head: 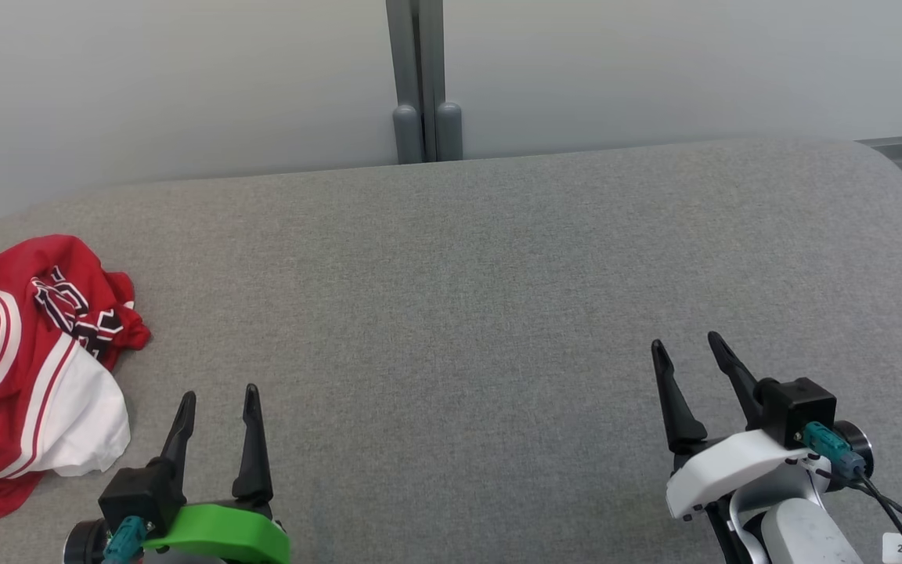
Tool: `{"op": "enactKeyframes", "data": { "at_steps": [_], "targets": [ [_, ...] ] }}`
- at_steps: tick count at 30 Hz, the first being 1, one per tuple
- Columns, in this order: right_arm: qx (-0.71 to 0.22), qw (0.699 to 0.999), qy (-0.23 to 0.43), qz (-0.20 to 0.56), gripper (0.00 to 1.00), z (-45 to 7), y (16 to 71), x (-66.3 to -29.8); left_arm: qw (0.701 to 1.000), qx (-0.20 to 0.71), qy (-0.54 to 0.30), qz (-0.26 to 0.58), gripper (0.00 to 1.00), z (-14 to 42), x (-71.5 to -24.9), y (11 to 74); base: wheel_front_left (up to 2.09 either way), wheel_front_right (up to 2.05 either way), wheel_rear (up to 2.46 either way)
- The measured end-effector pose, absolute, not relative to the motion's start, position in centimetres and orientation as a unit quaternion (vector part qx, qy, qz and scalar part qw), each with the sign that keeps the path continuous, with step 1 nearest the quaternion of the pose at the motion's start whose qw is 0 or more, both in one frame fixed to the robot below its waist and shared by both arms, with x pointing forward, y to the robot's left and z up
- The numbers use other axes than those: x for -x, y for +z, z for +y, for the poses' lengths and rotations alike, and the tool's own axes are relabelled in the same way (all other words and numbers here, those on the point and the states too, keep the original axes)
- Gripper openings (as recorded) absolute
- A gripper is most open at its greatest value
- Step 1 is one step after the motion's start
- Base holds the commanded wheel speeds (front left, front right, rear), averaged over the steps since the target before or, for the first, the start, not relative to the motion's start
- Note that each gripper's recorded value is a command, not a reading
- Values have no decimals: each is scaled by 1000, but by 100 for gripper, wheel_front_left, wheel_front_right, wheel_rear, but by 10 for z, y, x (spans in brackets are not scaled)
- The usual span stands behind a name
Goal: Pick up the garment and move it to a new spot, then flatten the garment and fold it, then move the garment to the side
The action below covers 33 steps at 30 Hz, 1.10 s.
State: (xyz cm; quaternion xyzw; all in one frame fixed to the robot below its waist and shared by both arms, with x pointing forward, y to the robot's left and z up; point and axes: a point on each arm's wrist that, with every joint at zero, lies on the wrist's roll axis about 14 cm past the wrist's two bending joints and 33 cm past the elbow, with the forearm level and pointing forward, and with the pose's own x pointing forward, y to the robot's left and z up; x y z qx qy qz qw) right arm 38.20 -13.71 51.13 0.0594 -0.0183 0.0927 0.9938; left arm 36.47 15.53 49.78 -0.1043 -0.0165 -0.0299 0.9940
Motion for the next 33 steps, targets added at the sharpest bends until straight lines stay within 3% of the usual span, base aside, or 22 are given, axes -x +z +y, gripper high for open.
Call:
{"op": "enactKeyframes", "data": {
  "at_steps": [33],
  "targets": [
    [-8, 992, 118, -34, 100, -123, 516, -385, 997, 67, -25, -26, 100, 157, -360, 499, 0, 0, 0]
  ]
}}
